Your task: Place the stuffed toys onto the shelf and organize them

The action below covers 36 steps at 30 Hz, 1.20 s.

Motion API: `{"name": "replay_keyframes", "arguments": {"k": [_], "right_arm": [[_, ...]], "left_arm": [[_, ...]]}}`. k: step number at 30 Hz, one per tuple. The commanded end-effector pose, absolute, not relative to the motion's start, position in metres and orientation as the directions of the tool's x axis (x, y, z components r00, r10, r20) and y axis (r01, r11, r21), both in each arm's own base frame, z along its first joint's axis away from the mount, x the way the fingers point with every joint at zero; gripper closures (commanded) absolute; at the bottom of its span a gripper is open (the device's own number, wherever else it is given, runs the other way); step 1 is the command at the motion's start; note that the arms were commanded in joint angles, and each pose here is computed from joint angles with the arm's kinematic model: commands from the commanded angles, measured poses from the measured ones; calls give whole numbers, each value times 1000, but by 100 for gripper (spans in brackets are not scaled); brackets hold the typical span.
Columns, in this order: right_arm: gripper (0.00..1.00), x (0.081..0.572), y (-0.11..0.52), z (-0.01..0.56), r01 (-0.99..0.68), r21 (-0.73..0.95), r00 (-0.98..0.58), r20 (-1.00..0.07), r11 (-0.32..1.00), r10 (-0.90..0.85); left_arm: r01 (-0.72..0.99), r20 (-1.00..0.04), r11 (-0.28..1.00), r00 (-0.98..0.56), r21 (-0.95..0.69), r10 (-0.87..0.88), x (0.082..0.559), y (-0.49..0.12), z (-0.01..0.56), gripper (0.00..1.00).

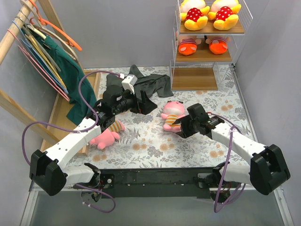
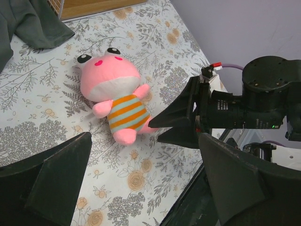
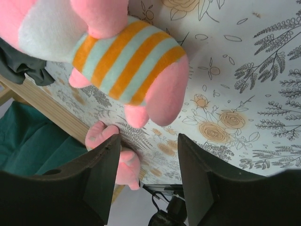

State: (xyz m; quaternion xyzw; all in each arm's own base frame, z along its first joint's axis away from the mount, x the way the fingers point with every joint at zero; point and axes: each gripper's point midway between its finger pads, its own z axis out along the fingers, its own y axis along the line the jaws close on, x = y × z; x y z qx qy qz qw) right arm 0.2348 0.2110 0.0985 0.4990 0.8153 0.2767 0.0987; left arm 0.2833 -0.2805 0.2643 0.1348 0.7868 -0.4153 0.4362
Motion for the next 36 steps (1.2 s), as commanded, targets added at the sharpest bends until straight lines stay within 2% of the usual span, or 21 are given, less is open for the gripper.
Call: {"name": "replay_keyframes", "arguments": {"k": [1, 6, 12, 20, 27, 30, 31, 32, 36], "right_arm": [[41, 253, 205, 89, 772, 562, -395, 59, 296, 917], [41, 264, 194, 77, 771, 569, -344, -8, 287, 939], [43, 265, 192, 63, 779, 557, -333, -19, 286, 943], [54, 260, 186, 49, 801, 525, -320, -28, 287, 947], [62, 265, 172, 46, 781, 548, -291, -104, 299, 951], [78, 264, 164, 45, 786, 532, -284, -144, 316, 948], [92, 263, 162, 45, 790, 522, -282, -156, 321, 947], [99, 263, 159, 45, 790, 516, -282, -172, 330, 944], [99, 273, 141, 64, 751, 538, -260, -293, 384, 920]], "left_arm": [[612, -828, 600, -536, -516, -165, 277, -278, 282, 2], [615, -826, 592, -540, -521, -165, 276, -279, 283, 2], [615, -827, 594, -537, -518, -165, 277, -279, 283, 2], [612, -828, 599, -535, -515, -165, 277, -278, 282, 2], [614, -830, 599, -532, -514, -168, 277, -278, 284, 2], [613, -831, 600, -530, -514, -169, 277, -277, 284, 2], [616, -832, 598, -528, -512, -169, 277, -277, 285, 2], [616, -832, 598, -528, -512, -169, 277, -277, 285, 2], [616, -832, 599, -529, -513, -169, 276, -277, 284, 2]]}}
